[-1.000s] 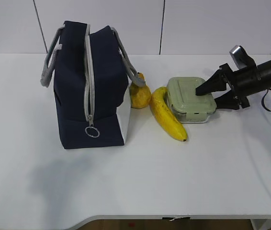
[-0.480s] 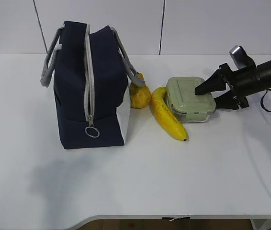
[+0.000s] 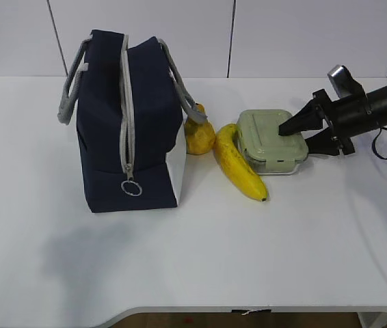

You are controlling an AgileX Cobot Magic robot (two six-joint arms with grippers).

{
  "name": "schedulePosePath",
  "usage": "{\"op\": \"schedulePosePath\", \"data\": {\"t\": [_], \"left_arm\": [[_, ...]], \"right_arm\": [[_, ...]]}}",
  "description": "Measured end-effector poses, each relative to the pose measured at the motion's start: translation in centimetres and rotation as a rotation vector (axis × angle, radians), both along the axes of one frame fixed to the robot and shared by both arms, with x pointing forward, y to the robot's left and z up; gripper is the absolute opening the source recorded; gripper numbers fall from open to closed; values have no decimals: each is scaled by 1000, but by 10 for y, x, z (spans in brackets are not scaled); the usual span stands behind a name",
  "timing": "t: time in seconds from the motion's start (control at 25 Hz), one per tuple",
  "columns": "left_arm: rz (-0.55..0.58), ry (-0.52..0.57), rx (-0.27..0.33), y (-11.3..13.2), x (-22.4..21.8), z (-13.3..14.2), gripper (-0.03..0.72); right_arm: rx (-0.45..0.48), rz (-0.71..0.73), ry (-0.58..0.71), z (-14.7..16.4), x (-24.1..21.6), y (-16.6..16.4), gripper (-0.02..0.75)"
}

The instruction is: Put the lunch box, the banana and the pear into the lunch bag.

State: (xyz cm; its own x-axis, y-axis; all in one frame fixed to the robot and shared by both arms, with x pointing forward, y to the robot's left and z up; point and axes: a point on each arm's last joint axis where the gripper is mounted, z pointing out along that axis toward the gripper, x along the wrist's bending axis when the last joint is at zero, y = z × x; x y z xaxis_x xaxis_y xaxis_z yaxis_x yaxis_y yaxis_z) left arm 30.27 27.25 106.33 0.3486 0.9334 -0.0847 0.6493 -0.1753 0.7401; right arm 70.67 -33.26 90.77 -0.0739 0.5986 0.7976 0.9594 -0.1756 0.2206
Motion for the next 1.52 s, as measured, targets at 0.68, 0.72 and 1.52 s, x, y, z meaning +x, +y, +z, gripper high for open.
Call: {"op": "schedulePosePath", "data": {"t": [0.68,0.72,1.52], "left_arm": [[6,-27,-6,0,2,2,488],[7,-29,-7,0,2,2,488],[11,-46,-11,0,3,3,488]], "right_arm": [[7,-4,23,0,-1,0,400],[8,-3,24,1,-1,0,398],[7,-2,26,0,-1,0,384]]}}
